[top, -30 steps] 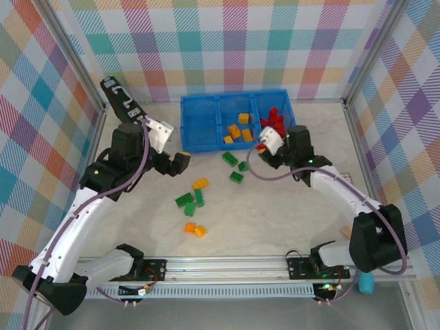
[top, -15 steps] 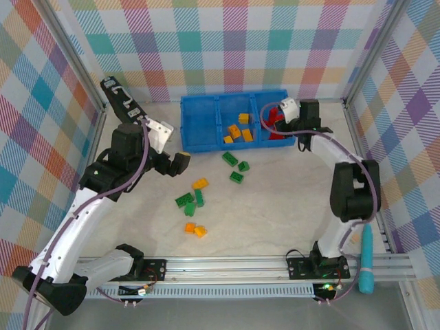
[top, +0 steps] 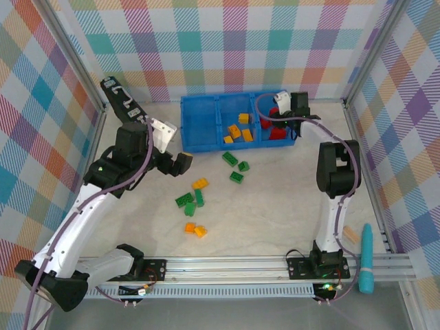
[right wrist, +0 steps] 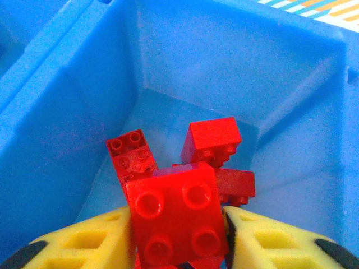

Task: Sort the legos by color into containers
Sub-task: Place the lego in the container.

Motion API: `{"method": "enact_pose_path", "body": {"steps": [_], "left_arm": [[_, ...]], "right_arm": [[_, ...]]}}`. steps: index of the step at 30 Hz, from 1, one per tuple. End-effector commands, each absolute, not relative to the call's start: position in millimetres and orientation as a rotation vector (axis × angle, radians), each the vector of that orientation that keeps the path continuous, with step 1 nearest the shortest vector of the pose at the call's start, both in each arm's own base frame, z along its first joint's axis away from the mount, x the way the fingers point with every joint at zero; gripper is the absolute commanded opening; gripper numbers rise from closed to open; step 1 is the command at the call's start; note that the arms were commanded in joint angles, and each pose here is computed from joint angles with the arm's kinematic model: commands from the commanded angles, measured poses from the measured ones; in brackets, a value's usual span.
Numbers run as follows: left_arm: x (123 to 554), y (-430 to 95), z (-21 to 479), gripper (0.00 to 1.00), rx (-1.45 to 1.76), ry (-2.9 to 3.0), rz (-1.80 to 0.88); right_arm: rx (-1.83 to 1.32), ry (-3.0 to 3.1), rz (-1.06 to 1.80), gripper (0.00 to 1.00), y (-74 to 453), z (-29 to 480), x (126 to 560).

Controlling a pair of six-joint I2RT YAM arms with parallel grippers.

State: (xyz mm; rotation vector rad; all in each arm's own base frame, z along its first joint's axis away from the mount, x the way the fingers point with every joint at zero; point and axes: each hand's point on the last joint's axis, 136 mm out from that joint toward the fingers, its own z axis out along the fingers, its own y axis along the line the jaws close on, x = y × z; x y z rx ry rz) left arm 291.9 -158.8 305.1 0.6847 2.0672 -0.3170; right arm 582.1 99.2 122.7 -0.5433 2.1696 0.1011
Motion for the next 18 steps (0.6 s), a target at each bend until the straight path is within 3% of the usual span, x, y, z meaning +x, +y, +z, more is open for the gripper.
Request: {"method": "enact_pose_path", "body": {"steps": [1,9,10,11,18], "left_arm": [[288.0,-168.3,307.9,1.0,0.737,2.06,-0.349],[303.0,-183.0,292.1,1.0,0.724,2.119,-0.395],[306.2,-186.1,287.5,1.0,0.718,2.142,-0.401],[309.9,-189.4,282.6,1.0,0.708,2.164,-0.405],[332.3,-212.8,237.9,1.0,0.586,2.302,-0.435]], "right_arm": [[-0.542,2.156,0.101,0.5,97.5,133.5,586.0],[-0.551,2.144,0.118,0.72,99.0,148.1,574.1],[-0.556,2.136,0.117,0.92,98.8,156.5,569.6],[-0.56,2.135,0.117,0.99,98.1,166.6,563.2],[-0.44,2.138,0.184,0.99,95.4,255.2,480.5]]}}
